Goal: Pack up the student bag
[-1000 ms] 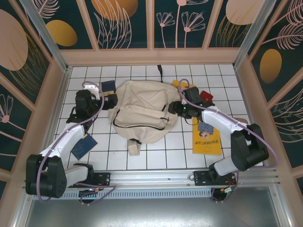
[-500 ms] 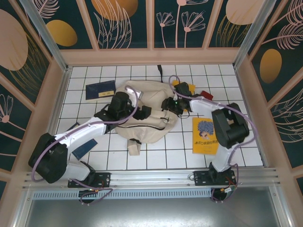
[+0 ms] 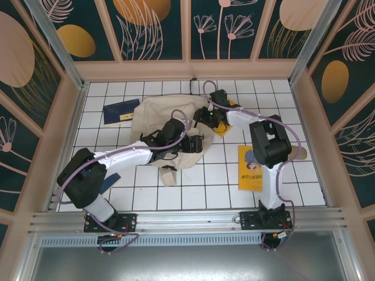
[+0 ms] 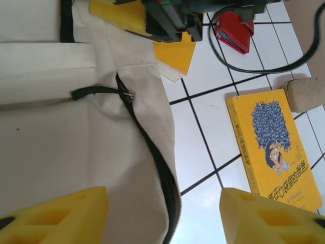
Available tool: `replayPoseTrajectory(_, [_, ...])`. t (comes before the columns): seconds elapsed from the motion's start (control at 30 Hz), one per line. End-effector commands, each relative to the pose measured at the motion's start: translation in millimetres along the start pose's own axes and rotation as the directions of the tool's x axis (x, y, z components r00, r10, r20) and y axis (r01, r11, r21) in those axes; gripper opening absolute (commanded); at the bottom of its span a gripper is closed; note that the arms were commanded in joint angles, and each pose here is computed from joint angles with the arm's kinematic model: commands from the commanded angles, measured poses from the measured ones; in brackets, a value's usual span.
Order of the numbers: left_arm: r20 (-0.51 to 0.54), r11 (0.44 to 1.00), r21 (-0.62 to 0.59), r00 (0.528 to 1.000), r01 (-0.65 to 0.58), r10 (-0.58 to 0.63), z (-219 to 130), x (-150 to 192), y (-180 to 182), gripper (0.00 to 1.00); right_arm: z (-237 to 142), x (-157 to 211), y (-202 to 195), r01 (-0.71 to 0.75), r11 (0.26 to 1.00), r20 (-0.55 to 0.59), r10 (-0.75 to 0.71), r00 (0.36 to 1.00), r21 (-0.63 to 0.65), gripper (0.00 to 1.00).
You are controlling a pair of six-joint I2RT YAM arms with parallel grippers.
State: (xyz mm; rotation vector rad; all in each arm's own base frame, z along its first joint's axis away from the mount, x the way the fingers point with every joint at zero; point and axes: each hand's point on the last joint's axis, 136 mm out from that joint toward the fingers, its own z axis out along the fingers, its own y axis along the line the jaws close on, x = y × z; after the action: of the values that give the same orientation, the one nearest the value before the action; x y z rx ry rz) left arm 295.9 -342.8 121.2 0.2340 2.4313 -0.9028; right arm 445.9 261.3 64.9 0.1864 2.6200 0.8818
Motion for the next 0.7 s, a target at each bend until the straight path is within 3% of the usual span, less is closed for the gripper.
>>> replayPoseTrajectory(0.0, [-0.049, 0.998, -0.024, 0.998, 0.050, -0.051, 5, 16, -1, 0.54, -50, 1, 6, 0.019, 0.999, 0.046, -0.018, 0.999, -0.029, 0.48])
replayPoseTrajectory(0.13, [-0.122, 0.996, -0.068, 0.991, 0.054, -0.062, 16, 52, 14, 0.43, -70, 43, -1, 0.004, 0.998, -0.005, -0.004, 1.000, -0.057, 0.46])
replayPoseTrajectory(0.4, [-0.172, 0.988, -0.131, 0.980, 0.078, -0.100, 33, 92, 43, 0.24, -63, 120, -20, -0.008, 1.000, -0.132, 0.007, 0.991, -0.008, 0.25])
replayPoseTrajectory(0.53, [-0.170, 0.983, -0.161, 0.979, 0.087, -0.114, 37, 98, 53, 0.20, -47, 138, -38, -0.032, 0.999, -0.177, 0.037, 0.984, 0.031, 0.18])
replayPoseTrajectory(0.67, [-0.136, 0.983, -0.161, 0.985, 0.083, -0.106, 30, 85, 47, 0.19, -46, 130, -36, -0.025, 0.999, -0.156, 0.031, 0.987, 0.040, 0.15])
